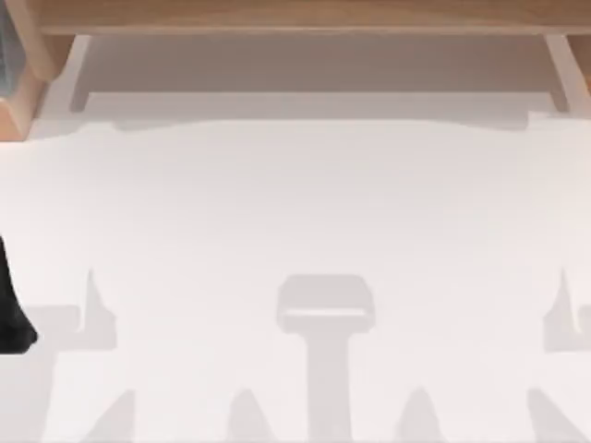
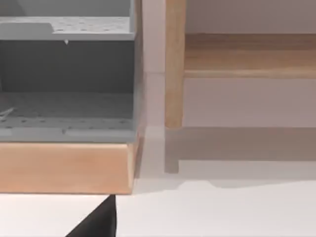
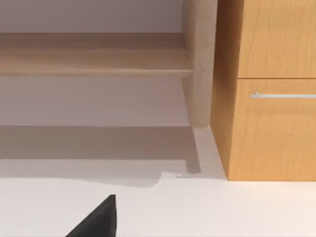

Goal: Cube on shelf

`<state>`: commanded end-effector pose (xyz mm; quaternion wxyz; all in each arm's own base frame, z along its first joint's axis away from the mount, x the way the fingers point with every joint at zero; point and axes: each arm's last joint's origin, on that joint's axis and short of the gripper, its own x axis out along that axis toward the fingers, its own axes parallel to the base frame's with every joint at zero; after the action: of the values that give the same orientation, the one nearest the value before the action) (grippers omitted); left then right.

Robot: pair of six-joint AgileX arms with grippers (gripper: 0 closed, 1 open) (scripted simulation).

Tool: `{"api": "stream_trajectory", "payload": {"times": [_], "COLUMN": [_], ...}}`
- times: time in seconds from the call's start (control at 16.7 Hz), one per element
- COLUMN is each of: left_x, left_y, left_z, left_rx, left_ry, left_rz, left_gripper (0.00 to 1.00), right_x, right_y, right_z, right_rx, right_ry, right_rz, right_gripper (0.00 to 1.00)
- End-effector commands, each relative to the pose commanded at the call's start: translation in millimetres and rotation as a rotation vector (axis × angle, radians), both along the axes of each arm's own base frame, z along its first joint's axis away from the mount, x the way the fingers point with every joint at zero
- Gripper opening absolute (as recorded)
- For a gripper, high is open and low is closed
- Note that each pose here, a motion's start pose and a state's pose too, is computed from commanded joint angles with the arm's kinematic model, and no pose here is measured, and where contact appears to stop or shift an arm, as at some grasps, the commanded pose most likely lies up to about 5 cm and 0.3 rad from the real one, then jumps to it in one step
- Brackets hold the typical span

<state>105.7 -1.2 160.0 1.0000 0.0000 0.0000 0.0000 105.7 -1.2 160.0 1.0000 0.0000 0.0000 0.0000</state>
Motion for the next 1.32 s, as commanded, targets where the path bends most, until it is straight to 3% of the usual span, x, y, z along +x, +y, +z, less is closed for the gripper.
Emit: {"api": "stream_trajectory", "payload": {"times": [0.24, 0.42, 0.66, 0.96, 1.14, 1.32], "left_x": [0, 0, 0, 0, 0, 0], "left_y": [0, 0, 0, 0, 0, 0], "left_z": [0, 0, 0, 0, 0, 0], "left_rx": [0.0, 0.0, 0.0, 0.0, 0.0, 0.0], "left_ry": [0.0, 0.0, 0.0, 0.0, 0.0, 0.0], "left_rz": [0.0, 0.0, 0.0, 0.0, 0.0, 0.0], "left_gripper": [1.0, 1.0, 1.0, 1.0, 1.0, 1.0], "right_x": [0, 4, 31, 106, 161, 212], "right_y": [-1, -6, -19, -55, -86, -119], "right_z": [8, 38, 90, 130, 128, 101], "right_rx": [-0.028, -0.141, -0.427, -0.817, -1.038, -1.227], "right_ry": [-0.017, -0.076, -0.122, -0.09, -0.059, -0.026], "right_rz": [-0.012, -0.059, -0.157, -0.258, -0.28, -0.264], "right_gripper": [1.0, 1.0, 1.0, 1.0, 1.0, 1.0]}}
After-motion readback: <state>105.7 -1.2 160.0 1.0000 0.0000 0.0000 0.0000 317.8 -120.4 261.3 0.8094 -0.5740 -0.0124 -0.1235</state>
